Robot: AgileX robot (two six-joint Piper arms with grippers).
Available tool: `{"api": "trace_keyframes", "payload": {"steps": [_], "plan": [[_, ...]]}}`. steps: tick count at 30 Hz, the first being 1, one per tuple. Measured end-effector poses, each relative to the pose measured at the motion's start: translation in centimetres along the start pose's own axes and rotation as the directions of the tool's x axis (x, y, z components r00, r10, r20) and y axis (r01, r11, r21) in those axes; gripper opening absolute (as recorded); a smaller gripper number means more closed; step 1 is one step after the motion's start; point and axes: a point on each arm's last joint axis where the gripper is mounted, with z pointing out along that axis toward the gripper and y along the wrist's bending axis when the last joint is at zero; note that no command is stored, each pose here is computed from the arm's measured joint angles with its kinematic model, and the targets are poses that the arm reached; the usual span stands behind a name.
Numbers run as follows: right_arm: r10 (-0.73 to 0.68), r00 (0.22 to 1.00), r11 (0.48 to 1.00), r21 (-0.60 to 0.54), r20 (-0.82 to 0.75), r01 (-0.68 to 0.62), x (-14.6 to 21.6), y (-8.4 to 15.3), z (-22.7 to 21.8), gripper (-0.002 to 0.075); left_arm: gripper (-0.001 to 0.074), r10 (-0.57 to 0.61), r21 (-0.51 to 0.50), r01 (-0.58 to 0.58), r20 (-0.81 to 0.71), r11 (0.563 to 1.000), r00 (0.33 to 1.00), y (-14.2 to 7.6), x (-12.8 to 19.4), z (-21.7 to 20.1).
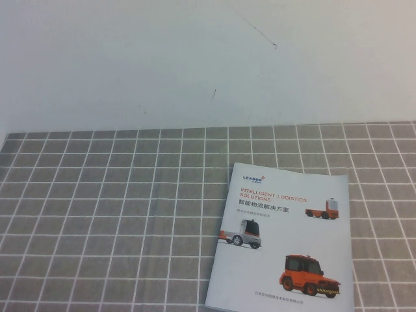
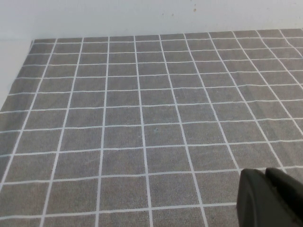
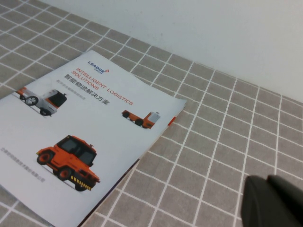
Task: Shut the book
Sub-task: 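Close the open booklet and leave it lying on the table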
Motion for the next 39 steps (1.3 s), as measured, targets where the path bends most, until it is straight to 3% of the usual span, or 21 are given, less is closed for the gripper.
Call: {"api": "trace_keyframes", "payload": {"steps": [10,15,18,23,30,39], "plan": [[-0.005,1.000,1.000,0.008,-0.016,0.005,1.0,0.1,0.6,-0.0003,-0.0004,0.002,0.000,-0.002,0.000,1.000,1.000,0.0,0.0,0.0],[-0.126,0.992,0.976,0.178,-0.005,0.125,2.7,-0.8,1.1,-0.0003,-0.0002,0.000,0.000,0.000,0.000,1.000,1.000,0.0,0.0,0.0],[-0.153,0.984,0.948,0.293,0.087,0.121,3.7,-1.1,1.4,-0.0003,-0.0002,0.000,0.000,0.000,0.000,1.000,1.000,0.0,0.0,0.0],[-0.037,0.971,0.935,0.351,0.234,-0.049,6.4,-0.8,2.5,-0.0003,-0.0002,0.000,0.000,0.000,0.000,1.000,1.000,0.0,0.0,0.0],[0.205,0.977,0.938,0.273,0.055,-0.212,8.9,-0.1,3.2,-0.0003,-0.0002,0.003,-0.001,-0.003,0.000,1.000,1.000,0.0,0.0,0.0],[0.243,0.968,0.929,0.274,0.061,-0.250,8.9,-0.1,3.2,-0.0003,-0.0002,0.017,-0.001,-0.017,0.000,1.000,1.000,0.0,0.0,0.0]]}}
